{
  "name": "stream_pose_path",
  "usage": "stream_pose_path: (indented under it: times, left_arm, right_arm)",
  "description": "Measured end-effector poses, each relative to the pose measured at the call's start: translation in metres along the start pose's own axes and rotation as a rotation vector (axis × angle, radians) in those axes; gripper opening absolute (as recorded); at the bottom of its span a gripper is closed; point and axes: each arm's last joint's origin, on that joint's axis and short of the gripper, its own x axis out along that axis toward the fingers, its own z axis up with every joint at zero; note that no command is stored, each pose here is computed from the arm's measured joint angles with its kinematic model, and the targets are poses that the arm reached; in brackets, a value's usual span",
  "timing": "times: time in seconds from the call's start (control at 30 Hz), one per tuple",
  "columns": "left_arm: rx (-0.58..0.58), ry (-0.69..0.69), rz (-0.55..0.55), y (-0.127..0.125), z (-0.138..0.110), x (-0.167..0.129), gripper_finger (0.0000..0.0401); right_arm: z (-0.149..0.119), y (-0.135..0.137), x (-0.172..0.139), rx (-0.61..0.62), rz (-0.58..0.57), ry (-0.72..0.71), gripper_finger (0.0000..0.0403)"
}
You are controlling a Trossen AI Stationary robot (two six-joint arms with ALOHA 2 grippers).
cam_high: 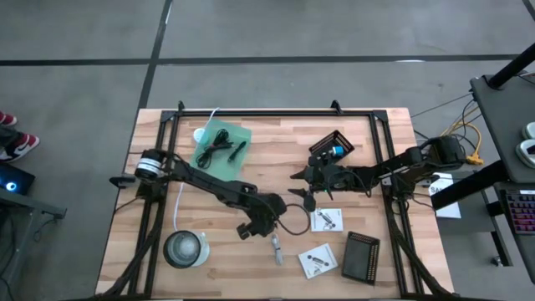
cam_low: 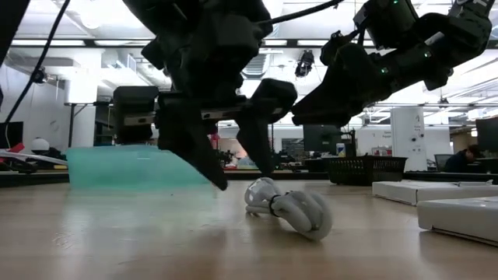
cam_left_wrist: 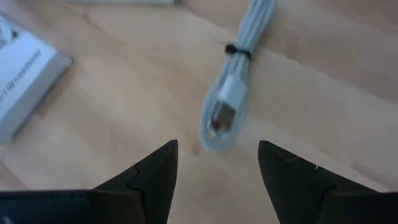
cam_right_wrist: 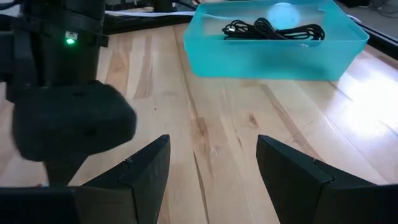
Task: Pick and place items into bin
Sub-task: Put the white charger cable into the light blue bin
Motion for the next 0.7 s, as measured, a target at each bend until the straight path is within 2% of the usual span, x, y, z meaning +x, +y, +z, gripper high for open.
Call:
stream_pose_path:
  times: [0.43,0.7]
  left_arm:
    - [0.040,-0.151,-0.016,0.001,0.009,0.003,0.0205]
    - [0.051,-0.175,0.009,0.002,0.003,0.014,0.0205]
  right_arm:
    - [0.000,0.000,0.000,0.000,0.000,0.001,0.0224]
    - [0.000,0.000,0.000,0.000,0.000,0.002,0.0224]
